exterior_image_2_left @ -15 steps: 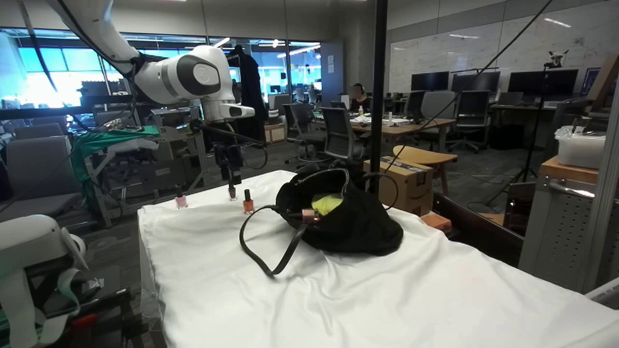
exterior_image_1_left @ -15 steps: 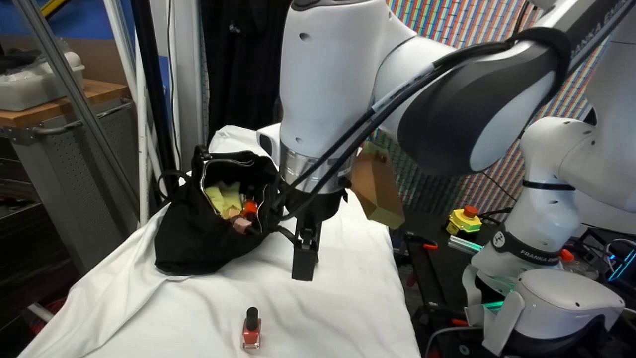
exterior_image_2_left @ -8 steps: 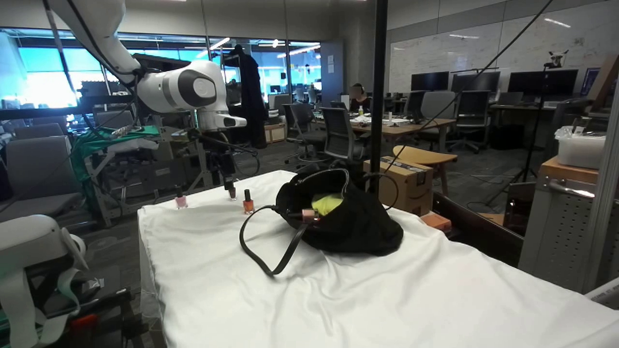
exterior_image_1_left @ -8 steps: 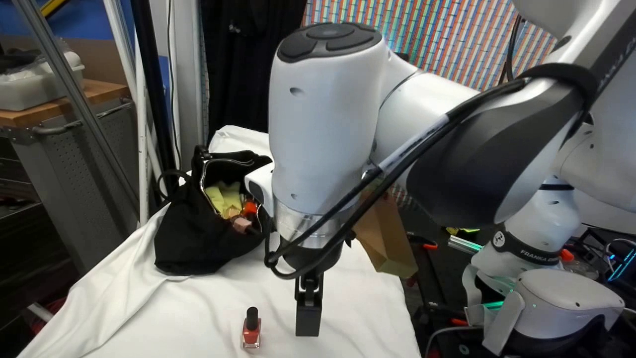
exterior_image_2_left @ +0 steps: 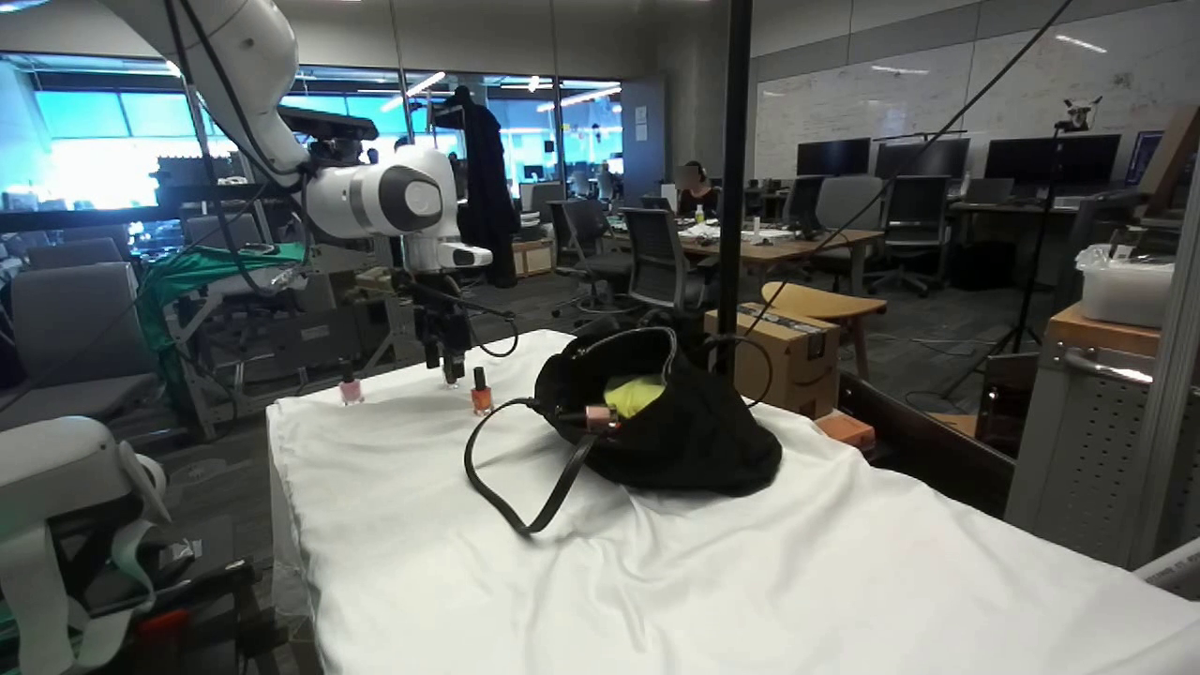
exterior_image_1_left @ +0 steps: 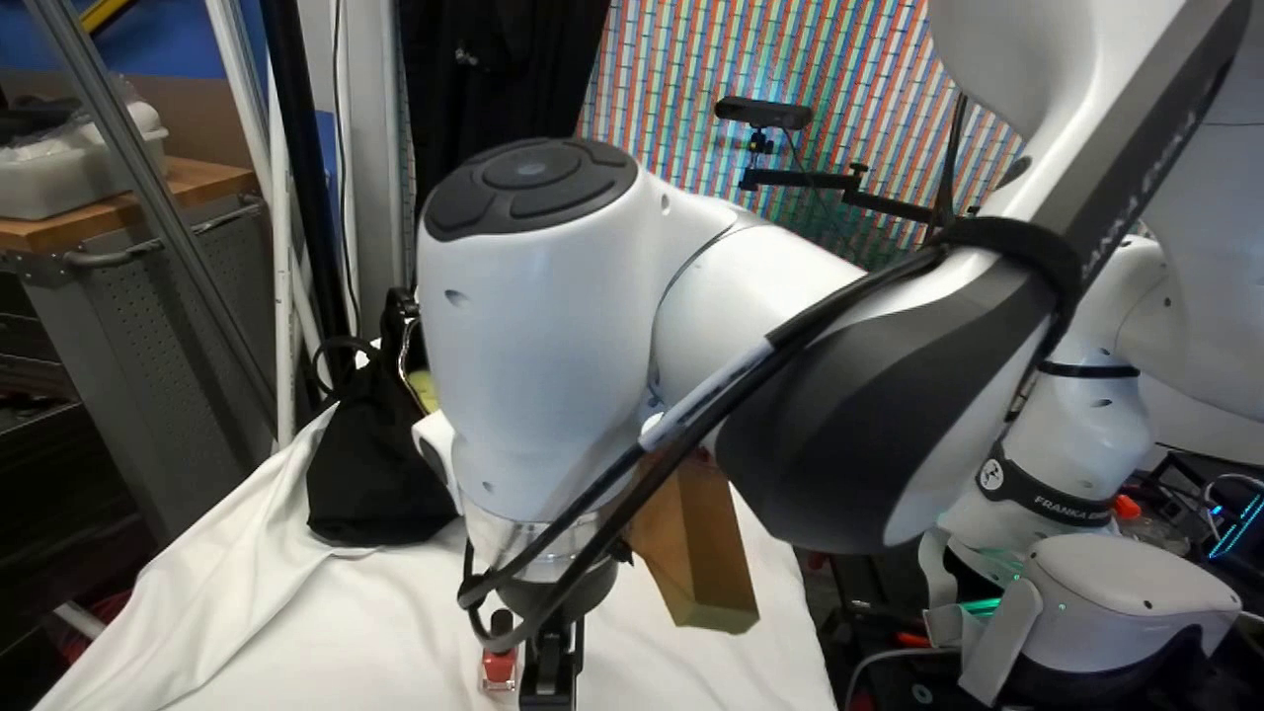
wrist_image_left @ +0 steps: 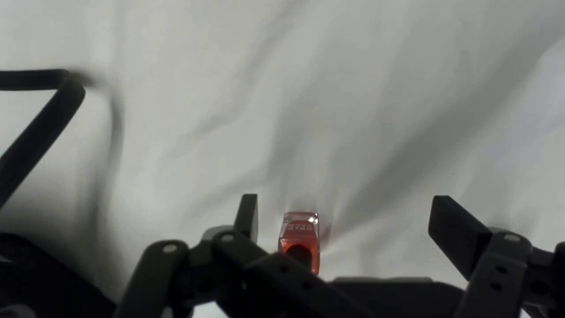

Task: Pick up the nail polish and put them in the bag

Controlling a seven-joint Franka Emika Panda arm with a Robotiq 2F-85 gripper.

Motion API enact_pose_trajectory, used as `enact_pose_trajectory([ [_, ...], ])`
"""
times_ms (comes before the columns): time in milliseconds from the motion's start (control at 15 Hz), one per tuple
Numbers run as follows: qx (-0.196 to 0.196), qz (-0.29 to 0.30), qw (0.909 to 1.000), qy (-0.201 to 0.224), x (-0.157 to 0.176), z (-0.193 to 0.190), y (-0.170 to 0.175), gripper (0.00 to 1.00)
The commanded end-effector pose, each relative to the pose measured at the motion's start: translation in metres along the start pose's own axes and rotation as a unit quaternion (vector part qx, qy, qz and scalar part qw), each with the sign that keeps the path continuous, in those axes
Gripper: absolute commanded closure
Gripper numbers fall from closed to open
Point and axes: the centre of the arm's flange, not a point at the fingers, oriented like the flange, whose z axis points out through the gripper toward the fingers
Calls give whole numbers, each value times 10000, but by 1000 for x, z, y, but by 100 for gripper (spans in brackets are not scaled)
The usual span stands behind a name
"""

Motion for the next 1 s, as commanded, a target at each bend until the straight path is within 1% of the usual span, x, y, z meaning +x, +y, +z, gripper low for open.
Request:
enact_pose_trajectory([
  [0, 15, -26, 10000, 9, 34, 1, -4, 0],
  [467, -58, 108, 9999, -1, 66, 16, 13, 0],
  [733, -66, 113, 9999, -47, 73, 24, 23, 0],
  [933, -56, 40, 9999, -95, 71, 30, 26, 0],
])
